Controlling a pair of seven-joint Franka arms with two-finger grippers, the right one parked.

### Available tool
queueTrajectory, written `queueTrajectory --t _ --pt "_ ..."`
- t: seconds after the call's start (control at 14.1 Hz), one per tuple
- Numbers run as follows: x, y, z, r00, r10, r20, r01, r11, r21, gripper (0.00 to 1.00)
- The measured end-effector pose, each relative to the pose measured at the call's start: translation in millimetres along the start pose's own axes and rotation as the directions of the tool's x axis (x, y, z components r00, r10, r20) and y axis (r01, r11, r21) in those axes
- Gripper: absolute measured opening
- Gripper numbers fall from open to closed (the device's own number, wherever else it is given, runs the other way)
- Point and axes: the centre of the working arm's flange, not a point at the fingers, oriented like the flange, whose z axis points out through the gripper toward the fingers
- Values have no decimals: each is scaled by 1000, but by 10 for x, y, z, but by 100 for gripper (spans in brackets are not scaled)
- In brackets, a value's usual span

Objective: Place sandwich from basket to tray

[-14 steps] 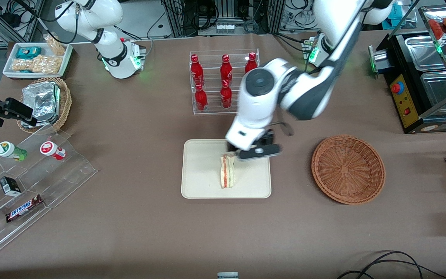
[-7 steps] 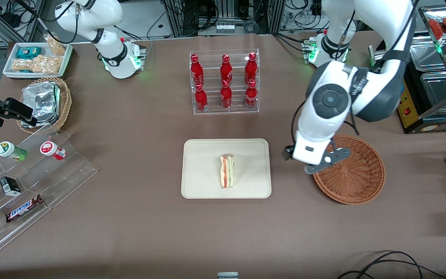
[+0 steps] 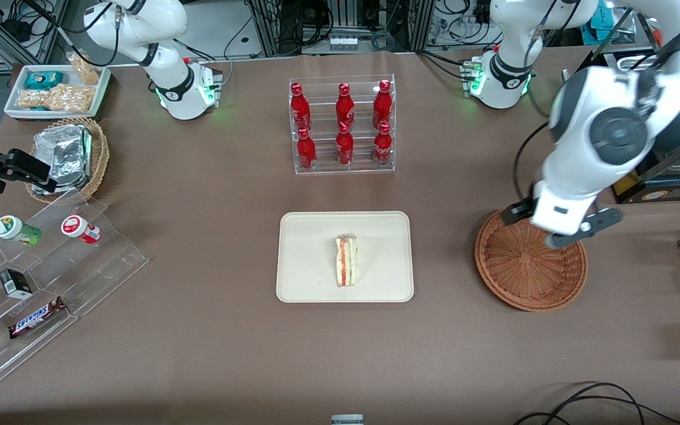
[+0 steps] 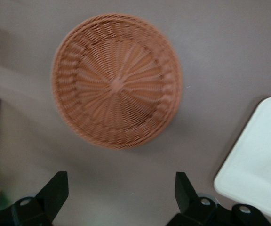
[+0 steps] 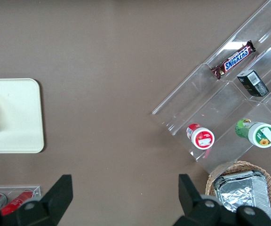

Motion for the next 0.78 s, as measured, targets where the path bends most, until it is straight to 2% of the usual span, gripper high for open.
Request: queueTrajectory --t 0.14,0.35,0.57,0.78 --pt "10 -320 -154 998 53 20 -52 999 -12 100" --pt "33 -788 -368 974 222 35 -220 974 -63 100" --pt "89 -1152 -565 930 367 -16 -367 926 -94 100" --pt "86 -1180 -794 914 401 -71 -406 909 -96 100"
